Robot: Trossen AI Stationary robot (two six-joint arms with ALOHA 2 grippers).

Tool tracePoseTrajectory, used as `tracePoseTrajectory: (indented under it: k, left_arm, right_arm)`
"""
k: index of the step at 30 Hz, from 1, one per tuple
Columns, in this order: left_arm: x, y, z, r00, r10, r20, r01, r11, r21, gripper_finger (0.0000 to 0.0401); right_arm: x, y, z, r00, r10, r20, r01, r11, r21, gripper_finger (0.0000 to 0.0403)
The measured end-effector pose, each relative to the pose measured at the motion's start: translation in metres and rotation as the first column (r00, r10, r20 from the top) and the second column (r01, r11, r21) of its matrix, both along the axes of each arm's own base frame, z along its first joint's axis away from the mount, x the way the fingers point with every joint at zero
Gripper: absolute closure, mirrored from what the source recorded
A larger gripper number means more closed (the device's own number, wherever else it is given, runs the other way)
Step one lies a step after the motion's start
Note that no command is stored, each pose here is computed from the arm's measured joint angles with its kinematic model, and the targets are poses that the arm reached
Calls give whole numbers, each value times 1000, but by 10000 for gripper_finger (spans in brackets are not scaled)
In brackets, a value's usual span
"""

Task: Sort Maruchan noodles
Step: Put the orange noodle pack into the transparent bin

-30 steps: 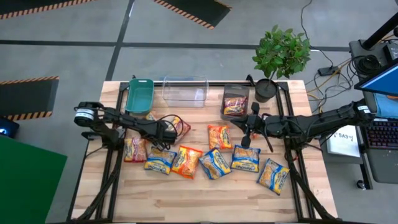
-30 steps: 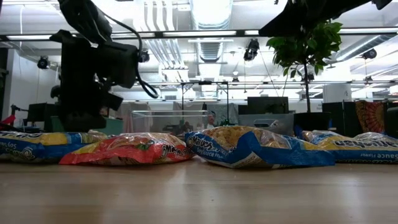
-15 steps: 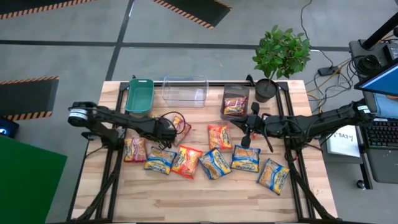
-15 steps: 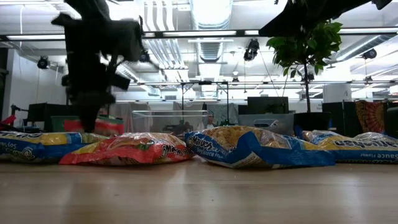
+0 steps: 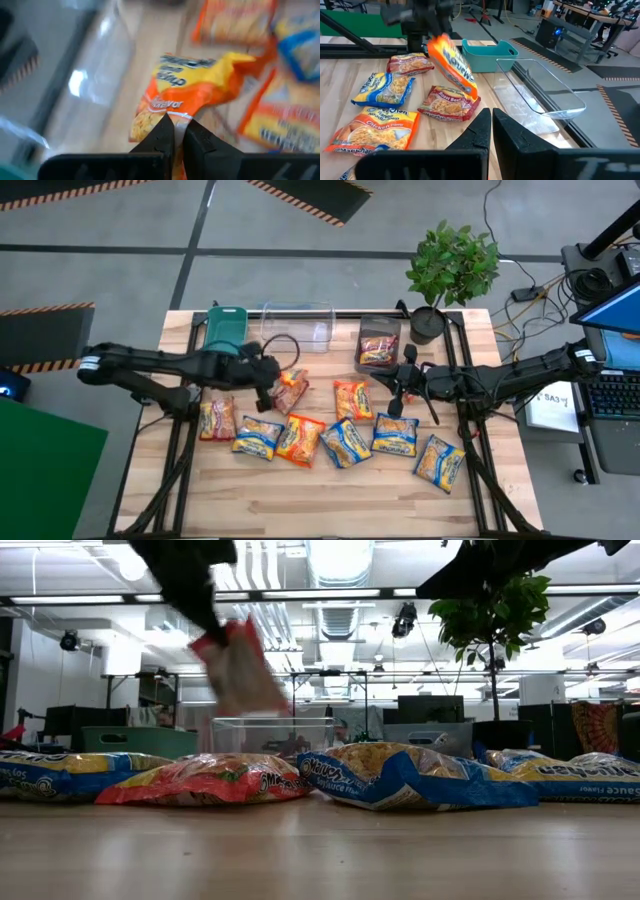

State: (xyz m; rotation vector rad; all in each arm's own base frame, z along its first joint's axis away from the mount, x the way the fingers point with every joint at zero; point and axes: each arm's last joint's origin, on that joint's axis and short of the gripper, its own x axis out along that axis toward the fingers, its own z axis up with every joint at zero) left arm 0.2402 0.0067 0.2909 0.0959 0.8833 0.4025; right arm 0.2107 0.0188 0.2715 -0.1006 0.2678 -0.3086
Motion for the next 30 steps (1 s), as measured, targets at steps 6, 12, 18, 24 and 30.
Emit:
tracePoseTrajectory:
  k: [6,12,18,24,30]
  left_arm:
    - [17,20,39,990,-31,138,9,988,154,401]
    - [38,66,49,993,61,101,-84,968,238,400]
    - [55,131,30,980,200,20,-200,956,217,400]
    - [70,175,1,972,228,-59,-217,965,145,400]
    - [83,192,-15,967,226,-116,-208,967,149,400]
  right_arm:
    - [0,0,0,1000,1,-2,-1,1000,-6,394]
    - [0,0,0,1000,2,-3,-2,1000,-8,394]
    - [0,0,0,1000,2,-4,-2,1000,-9,394]
    - [0,0,0,1000,3,-5,-3,1000,-13,394]
    - [-1,0,-2,1000,2,-27,-2,1000,-14,394]
